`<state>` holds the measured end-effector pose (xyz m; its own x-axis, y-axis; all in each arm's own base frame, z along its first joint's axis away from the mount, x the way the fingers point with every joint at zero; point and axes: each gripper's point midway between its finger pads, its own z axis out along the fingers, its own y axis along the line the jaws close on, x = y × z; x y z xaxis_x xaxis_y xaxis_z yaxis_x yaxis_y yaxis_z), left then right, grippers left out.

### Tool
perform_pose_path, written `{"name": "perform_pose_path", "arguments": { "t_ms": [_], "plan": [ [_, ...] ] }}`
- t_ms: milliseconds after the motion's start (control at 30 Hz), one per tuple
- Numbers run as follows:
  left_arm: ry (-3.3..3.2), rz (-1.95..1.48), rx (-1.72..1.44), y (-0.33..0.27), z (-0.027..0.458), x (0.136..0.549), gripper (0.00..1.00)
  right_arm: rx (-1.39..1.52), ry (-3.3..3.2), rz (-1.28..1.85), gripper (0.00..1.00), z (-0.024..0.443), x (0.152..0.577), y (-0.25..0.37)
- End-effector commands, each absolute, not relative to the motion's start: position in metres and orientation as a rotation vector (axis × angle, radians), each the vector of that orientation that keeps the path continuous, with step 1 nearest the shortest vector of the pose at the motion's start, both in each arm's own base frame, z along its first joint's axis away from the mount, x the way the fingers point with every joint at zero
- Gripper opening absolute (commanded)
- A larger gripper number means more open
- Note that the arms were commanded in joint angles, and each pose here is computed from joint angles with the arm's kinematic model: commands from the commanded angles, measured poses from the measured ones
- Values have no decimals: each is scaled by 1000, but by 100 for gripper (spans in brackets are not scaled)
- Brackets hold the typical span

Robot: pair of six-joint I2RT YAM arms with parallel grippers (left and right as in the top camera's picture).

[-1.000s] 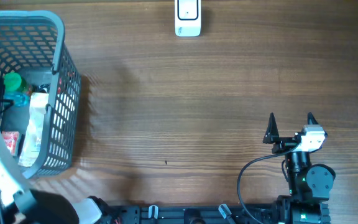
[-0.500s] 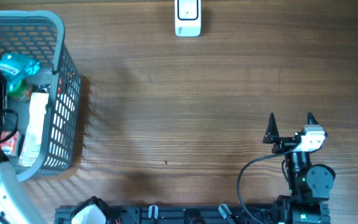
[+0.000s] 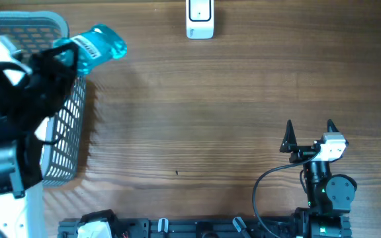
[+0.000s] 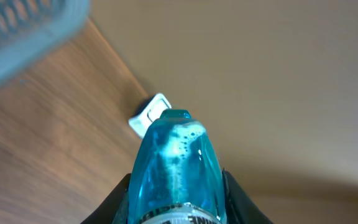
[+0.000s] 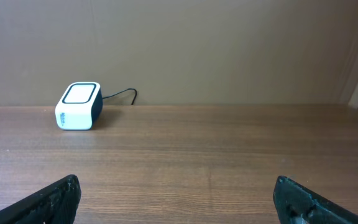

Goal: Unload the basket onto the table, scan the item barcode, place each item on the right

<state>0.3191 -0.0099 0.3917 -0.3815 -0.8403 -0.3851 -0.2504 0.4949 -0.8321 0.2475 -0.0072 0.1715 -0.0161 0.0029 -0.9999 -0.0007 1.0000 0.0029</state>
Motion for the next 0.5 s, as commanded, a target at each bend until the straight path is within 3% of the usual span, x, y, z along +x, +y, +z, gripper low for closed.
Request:
{"name": "perform_pose_path", "arguments": {
  "t_ms": [0,467],
  "plan": [
    [1939,-789,-894,-38,378,337,23,-18,1582,9,100,172,248,-4],
    [2212,-478,-976,-147,252,384,22,-18,1583,9,100,172,248,-4]
  ]
}}
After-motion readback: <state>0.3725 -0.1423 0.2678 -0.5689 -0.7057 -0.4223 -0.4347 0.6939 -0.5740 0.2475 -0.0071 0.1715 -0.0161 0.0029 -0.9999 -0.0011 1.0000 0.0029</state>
